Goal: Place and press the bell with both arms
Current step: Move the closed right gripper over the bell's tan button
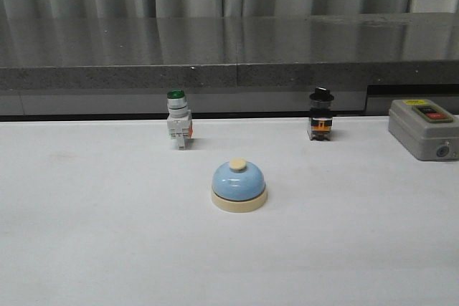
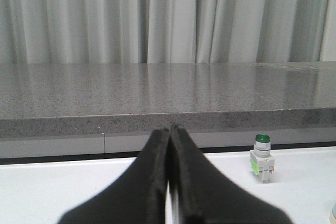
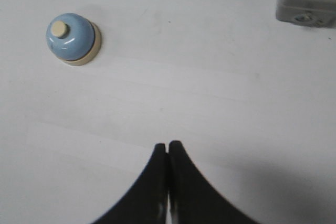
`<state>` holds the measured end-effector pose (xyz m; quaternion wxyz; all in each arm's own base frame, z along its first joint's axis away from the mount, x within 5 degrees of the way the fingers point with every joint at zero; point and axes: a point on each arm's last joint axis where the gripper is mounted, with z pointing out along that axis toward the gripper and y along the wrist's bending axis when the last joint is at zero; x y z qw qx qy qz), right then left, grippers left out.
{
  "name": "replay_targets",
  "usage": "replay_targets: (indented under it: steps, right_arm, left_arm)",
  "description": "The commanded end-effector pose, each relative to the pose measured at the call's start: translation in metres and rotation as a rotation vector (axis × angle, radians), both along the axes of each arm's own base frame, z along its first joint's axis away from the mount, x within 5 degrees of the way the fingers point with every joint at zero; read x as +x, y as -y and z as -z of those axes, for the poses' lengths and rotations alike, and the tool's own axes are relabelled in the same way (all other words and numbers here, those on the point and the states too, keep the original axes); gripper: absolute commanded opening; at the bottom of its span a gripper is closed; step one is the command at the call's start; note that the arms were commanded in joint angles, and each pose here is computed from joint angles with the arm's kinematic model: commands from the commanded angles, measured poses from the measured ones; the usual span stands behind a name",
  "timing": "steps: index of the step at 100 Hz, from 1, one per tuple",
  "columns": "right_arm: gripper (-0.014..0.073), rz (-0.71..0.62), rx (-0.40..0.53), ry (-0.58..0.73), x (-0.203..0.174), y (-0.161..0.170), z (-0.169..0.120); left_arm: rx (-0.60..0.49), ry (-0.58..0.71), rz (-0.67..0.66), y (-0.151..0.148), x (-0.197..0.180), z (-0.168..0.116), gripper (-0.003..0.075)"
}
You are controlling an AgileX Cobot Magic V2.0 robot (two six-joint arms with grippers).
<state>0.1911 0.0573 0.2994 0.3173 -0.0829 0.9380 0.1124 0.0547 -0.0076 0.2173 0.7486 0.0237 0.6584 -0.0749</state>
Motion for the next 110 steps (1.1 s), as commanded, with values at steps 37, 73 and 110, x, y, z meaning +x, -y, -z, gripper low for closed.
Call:
replay_targets:
  steps: [37, 73, 110]
  right_arm:
    - [-0.006, -0.154, -0.007, -0.026, 0.088, -0.073, 0.012]
    - [-0.006, -0.267, -0.022, -0.06, 0.125, -0.133, 0.032]
    - [-0.006, -0.317, -0.035, -0.086, 0.141, -0.165, 0.05]
  left_arm:
    - [-0.014, 0.064, 0.008, 0.001, -0.001, 0.006, -0.002]
    - [-0.014, 0.064, 0.008, 0.001, -0.001, 0.006, -0.002]
    - [-0.014, 0.064, 0.008, 0.001, -0.001, 0.006, -0.002]
